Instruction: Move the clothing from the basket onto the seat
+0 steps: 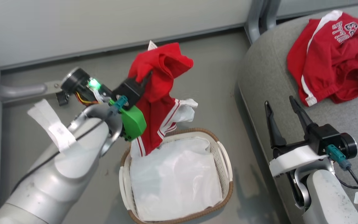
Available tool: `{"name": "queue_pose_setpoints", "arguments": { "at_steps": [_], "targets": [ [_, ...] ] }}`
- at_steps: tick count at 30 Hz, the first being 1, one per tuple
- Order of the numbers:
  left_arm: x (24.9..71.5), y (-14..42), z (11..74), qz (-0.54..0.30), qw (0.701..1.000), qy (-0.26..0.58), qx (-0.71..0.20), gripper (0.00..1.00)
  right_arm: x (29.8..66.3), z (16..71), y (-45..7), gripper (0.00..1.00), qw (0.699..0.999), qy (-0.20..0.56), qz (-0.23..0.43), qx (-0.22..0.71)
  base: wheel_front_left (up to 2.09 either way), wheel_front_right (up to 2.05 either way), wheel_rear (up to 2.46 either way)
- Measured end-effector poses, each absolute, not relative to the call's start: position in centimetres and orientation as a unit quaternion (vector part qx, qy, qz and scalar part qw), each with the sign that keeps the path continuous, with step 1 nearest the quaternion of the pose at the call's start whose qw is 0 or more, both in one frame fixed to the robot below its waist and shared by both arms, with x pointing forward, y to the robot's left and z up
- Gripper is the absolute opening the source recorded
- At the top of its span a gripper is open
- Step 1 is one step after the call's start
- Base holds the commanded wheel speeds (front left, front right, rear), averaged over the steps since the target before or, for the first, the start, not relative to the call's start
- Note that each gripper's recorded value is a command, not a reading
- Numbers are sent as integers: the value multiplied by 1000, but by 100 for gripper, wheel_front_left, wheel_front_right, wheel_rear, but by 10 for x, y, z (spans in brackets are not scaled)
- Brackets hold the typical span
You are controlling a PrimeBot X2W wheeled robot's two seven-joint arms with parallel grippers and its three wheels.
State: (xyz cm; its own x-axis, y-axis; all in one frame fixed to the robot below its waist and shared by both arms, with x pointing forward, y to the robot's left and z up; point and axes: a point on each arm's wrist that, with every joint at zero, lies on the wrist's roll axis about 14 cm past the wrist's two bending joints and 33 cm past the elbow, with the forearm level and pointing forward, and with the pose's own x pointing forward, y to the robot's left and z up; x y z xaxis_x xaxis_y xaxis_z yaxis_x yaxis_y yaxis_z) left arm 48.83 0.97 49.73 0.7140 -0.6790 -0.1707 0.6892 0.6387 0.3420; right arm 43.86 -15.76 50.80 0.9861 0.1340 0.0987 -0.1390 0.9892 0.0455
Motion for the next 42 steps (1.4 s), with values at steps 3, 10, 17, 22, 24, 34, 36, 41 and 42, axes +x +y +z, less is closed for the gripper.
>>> {"name": "queue_pose_setpoints", "arguments": {
  "at_steps": [3,10,17,22,24,34,36,41,42],
  "targets": [
    [493,15,546,-362,908,-31,208,0,431,522,-151,100,995,-64,78,25,0,0,0],
    [493,17,636,-337,906,-114,229,0,422,555,-138,100,989,-106,99,21,0,0,0],
    [488,9,675,-332,904,-147,225,0,420,578,-118,100,982,-134,131,16,0,0,0],
    [483,0,684,-339,899,-158,225,0,421,591,-92,100,974,-148,170,12,0,0,0],
    [479,-4,687,-344,897,-163,226,0,422,597,-83,100,971,-154,184,9,0,0,0],
    [450,-21,703,-368,880,-192,230,0,427,624,-43,100,951,-186,242,-54,0,0,0],
    [445,-24,706,-372,878,-198,226,0,430,628,-36,100,947,-188,252,-70,0,0,0],
    [436,-29,704,-381,875,-200,221,0,437,628,-18,100,937,-179,281,-106,0,0,0],
    [434,-30,703,-383,874,-201,221,0,439,624,-14,100,935,-173,289,-114,0,0,0]
  ]
}}
